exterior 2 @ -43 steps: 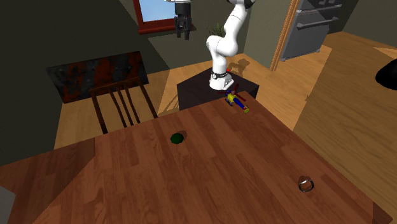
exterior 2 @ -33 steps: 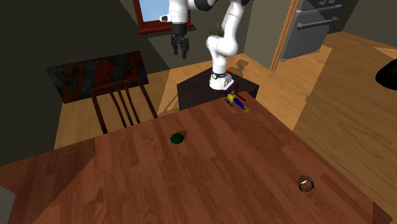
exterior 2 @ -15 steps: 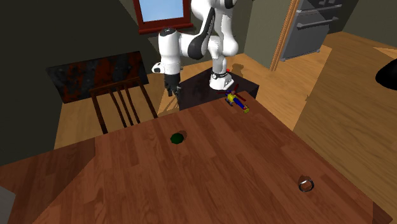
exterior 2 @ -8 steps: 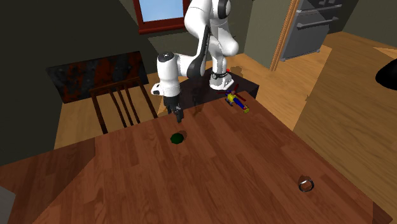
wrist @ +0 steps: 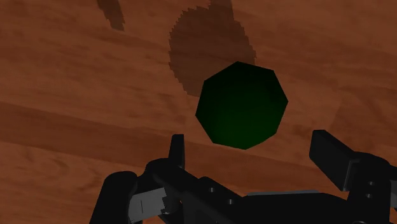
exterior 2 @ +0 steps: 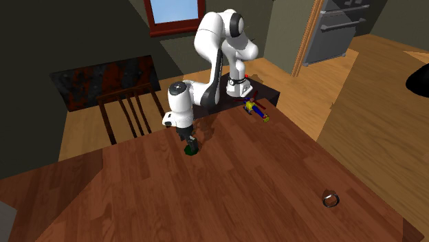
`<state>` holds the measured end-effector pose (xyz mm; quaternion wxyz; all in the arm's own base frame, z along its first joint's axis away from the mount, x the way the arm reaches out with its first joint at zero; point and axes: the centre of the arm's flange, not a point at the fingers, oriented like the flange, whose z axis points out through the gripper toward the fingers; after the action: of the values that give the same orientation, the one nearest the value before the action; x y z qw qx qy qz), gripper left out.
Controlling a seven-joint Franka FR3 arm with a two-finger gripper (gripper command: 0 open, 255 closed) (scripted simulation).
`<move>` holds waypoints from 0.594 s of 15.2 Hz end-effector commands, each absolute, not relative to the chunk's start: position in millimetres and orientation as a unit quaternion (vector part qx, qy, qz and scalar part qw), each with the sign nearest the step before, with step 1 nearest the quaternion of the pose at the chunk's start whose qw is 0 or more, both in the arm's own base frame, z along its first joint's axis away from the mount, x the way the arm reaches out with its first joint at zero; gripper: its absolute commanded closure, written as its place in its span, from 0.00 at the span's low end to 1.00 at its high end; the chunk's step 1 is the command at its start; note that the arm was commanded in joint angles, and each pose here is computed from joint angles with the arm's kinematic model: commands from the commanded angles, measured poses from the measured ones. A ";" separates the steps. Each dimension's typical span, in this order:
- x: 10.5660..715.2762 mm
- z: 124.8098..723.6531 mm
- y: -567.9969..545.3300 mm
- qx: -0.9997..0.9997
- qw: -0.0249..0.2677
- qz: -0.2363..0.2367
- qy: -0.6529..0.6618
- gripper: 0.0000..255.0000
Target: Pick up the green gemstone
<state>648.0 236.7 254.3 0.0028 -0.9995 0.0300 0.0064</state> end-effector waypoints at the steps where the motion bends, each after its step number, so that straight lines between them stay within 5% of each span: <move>1: 650.6 242.0 239.7 -1.000 0.002 0.007 0.029 0.00; 8: 650.6 212.6 239.7 -1.000 0.002 0.007 0.029 0.00; 9: 650.8 212.7 239.5 -1.000 0.002 0.007 0.029 1.00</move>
<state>650.9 239.6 213.5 0.0022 -0.9995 0.0293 0.0070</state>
